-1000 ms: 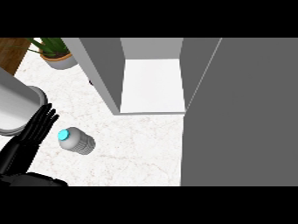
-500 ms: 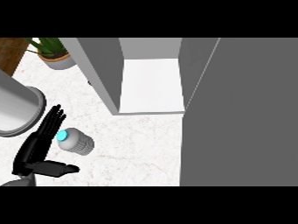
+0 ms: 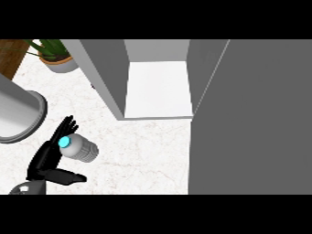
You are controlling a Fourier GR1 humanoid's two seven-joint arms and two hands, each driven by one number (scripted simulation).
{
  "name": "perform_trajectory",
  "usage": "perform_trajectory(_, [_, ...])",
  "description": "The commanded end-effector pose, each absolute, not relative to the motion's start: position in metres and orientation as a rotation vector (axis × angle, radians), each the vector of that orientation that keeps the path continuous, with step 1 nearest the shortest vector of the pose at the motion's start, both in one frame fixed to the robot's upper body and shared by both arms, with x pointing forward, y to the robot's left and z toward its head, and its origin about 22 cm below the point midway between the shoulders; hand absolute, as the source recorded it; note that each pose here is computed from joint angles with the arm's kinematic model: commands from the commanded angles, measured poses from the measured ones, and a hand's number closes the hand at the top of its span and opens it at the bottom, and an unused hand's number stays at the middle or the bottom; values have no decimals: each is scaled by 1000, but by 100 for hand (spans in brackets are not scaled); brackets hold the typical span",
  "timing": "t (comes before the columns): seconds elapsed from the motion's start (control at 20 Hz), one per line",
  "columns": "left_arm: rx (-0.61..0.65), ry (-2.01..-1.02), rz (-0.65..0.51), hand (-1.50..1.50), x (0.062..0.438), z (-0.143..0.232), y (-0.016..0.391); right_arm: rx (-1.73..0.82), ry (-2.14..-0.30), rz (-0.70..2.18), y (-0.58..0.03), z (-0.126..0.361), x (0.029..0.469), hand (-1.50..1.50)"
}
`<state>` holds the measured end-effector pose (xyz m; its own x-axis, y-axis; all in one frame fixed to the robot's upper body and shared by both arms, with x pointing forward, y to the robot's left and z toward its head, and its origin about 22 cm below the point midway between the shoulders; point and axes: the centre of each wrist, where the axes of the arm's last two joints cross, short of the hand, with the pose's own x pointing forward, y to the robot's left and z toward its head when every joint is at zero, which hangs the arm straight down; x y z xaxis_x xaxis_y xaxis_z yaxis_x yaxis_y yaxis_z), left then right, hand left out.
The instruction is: Pick up the bottled water, place it into the cabinet and close the cabinet
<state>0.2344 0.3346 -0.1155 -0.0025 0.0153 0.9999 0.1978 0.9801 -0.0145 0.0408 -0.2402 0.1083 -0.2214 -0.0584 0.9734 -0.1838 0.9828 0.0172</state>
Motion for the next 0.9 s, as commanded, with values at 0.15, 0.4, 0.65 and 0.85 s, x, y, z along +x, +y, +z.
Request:
perform_trajectory(0.15, [-295,-1539,-122,-150,217,-158,304,187,-1833,83,-235,134,31,-150])
perform_trajectory(0.4, [-305,-1580,-31,150,229,-157,310,192,-1829,87,-233,129,31,-150])
perform_trajectory(0.65, [-324,-1553,43,150,235,-161,302,192,-1832,105,-246,132,21,-150])
perform_trajectory(0.85, [-380,-1566,72,150,239,-154,319,204,-1819,93,-239,130,28,-150])
